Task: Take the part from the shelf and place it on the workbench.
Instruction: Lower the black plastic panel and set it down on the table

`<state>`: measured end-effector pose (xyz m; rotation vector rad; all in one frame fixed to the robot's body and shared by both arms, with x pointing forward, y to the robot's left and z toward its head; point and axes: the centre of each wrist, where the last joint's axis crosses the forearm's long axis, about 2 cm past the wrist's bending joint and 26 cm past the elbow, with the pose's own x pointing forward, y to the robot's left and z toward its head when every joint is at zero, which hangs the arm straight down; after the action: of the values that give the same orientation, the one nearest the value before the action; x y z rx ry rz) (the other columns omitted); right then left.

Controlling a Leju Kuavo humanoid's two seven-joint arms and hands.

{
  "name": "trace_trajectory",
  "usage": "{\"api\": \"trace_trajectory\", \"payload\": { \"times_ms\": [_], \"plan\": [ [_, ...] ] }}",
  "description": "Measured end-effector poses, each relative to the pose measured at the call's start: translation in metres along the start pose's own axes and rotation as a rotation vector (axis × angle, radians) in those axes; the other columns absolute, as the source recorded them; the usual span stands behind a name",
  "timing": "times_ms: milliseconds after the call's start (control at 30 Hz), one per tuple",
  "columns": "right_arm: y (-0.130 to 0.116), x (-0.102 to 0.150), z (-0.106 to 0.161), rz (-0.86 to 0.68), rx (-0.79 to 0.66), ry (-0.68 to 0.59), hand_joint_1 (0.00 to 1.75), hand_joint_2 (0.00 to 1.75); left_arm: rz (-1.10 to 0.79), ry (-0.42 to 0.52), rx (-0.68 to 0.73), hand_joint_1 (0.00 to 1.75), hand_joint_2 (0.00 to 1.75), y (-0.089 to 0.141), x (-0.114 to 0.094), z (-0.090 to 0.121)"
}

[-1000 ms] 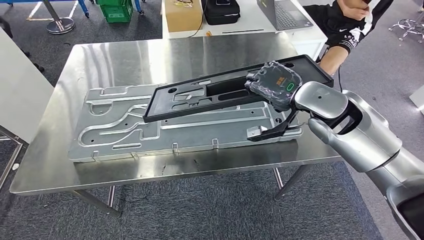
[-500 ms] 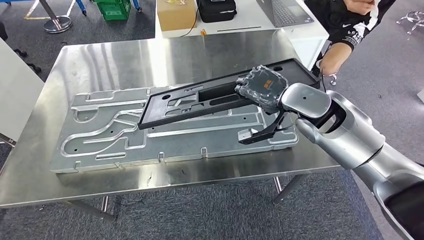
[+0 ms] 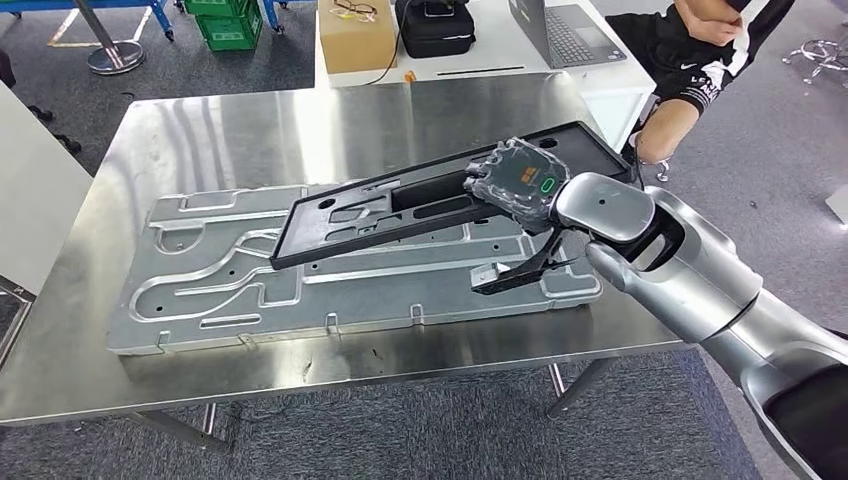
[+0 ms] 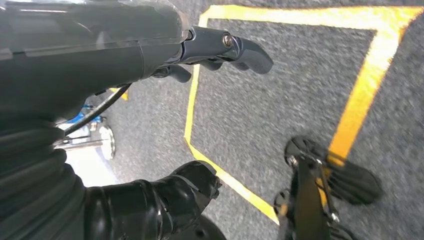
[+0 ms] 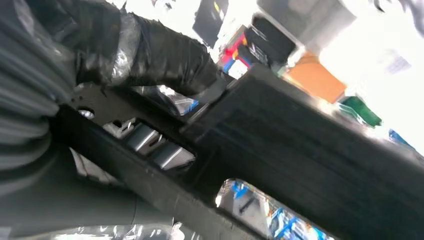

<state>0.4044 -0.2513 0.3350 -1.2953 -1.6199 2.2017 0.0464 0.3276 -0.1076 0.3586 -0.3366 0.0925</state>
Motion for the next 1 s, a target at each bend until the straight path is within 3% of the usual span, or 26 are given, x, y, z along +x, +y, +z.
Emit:
{"api": "trace_trajectory", "payload": {
  "times_ms": [333, 467, 967, 1000],
  "plan": [
    [0.0002, -0.0006, 0.0005, 0.001, 0.001, 0.001, 1.75, 1.75, -0.003, -0.002, 0.01, 0.0, 1.75, 0.0002, -0.0004, 0.0001],
    [0.0003, -0.0006, 0.0005, 0.0, 0.0, 0.001, 0.0, 0.0, -0.003, -0.001, 0.011, 0.0, 1.75, 0.0001, -0.0005, 0.0002],
    [0.0011, 0.0008, 0.0004, -0.001, 0.0, -0.003, 0.0, 0.0, -0.021, 0.0, 0.014, 0.0, 1.75, -0.0001, -0.0001, 0.0002],
    [0.0012, 0.0009, 0.0003, -0.001, 0.0, -0.003, 0.0, 0.0, -0.022, 0.0, 0.014, 0.0, 1.31, -0.0001, -0.0001, 0.0002]
  ]
}}
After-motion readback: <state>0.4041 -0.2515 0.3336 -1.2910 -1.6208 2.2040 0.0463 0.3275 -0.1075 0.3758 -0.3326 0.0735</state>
